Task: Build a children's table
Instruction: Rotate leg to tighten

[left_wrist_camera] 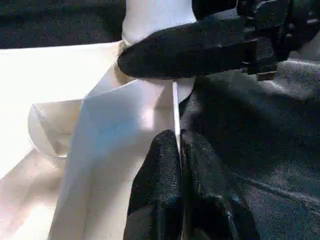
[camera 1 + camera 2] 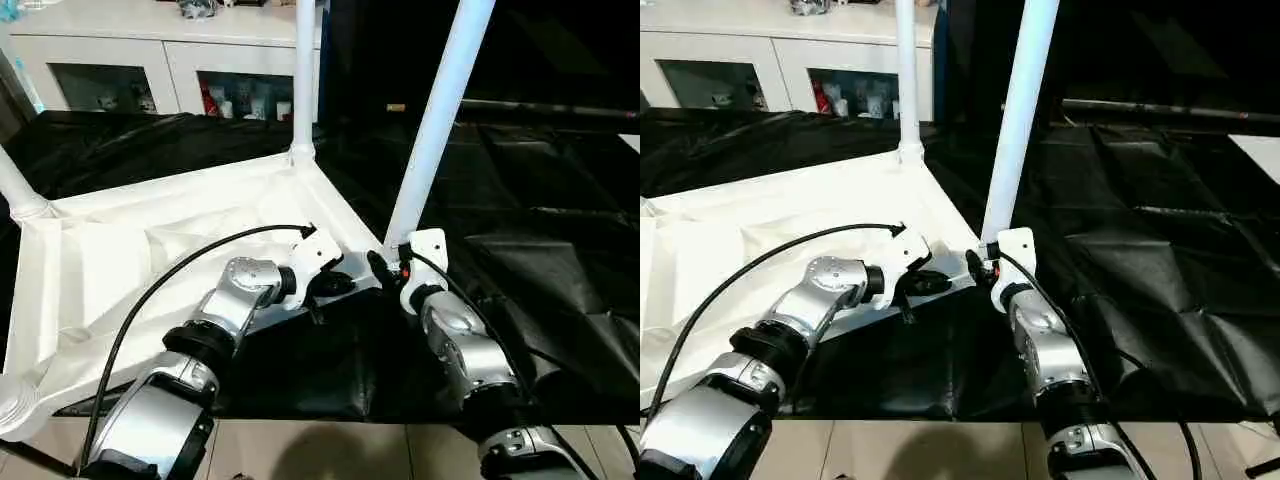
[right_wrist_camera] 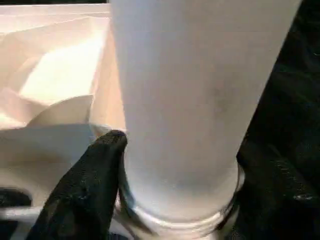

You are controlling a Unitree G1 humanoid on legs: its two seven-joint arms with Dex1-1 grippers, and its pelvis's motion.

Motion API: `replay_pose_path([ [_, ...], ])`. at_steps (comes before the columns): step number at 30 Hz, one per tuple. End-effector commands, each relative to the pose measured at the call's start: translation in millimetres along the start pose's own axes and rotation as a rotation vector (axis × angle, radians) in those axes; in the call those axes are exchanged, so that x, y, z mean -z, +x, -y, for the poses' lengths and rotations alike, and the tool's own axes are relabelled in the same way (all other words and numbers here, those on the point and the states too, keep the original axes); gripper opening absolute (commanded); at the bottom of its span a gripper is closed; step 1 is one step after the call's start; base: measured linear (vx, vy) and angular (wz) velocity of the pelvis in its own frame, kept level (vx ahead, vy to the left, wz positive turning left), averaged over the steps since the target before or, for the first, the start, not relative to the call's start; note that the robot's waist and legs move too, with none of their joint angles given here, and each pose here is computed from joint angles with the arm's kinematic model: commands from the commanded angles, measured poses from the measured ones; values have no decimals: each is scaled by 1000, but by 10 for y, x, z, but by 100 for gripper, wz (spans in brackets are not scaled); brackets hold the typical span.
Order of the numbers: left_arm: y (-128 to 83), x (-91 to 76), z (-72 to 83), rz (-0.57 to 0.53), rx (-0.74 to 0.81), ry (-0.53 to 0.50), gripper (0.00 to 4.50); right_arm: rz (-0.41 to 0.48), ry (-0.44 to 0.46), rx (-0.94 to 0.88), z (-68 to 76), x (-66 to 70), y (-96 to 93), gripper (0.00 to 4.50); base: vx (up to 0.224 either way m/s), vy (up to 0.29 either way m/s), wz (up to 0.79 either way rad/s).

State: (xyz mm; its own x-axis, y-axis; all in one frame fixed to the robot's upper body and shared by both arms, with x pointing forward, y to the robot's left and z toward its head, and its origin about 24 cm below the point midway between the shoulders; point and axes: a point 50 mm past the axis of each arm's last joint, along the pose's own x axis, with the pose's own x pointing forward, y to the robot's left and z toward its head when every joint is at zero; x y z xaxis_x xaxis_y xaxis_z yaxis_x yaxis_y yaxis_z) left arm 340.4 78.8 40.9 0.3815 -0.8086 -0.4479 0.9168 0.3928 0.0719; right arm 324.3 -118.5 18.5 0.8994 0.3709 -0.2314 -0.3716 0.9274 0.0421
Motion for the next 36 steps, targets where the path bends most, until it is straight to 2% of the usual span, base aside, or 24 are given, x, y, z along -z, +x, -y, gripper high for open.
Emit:
replay_pose_path([
  [1,-13,21,1,25,2,-12,0,5,-5,-175,-203,5,10,365,0,0,0],
  [5,-162,53,-37,31,69,18,0,-39,-124,-355,-25,-29,-142,401,0,0,0],
  [6,-227,51,-35,43,122,30,0,-59,-172,-432,62,-46,-235,401,0,0,0],
  [11,-309,49,-26,46,194,53,0,-64,-198,-524,154,-101,-346,401,0,0,0],
  [12,-365,54,-3,49,256,60,0,-62,-203,-576,197,-146,-400,401,0,0,0],
  [19,-425,68,46,55,340,39,0,-55,-226,-633,195,-187,-425,401,0,0,0],
  [21,-426,75,42,54,334,36,0,-62,-218,-650,184,-172,-428,375,0,0,0],
  [24,-429,75,37,55,323,33,0,-75,-219,-670,171,-149,-432,364,0,0,0],
  [26,-443,80,32,52,314,37,0,-84,-218,-682,167,-138,-433,331,0,0,0],
  [29,-445,81,33,52,315,33,0,-85,-218,-680,174,-141,-429,323,0,0,0],
  [31,-452,87,30,52,314,31,0,-86,-220,-678,182,-147,-426,290,0,0,0],
  [36,-453,111,15,48,292,18,0,-84,-207,-653,184,-132,-413,273,0,0,0],
])
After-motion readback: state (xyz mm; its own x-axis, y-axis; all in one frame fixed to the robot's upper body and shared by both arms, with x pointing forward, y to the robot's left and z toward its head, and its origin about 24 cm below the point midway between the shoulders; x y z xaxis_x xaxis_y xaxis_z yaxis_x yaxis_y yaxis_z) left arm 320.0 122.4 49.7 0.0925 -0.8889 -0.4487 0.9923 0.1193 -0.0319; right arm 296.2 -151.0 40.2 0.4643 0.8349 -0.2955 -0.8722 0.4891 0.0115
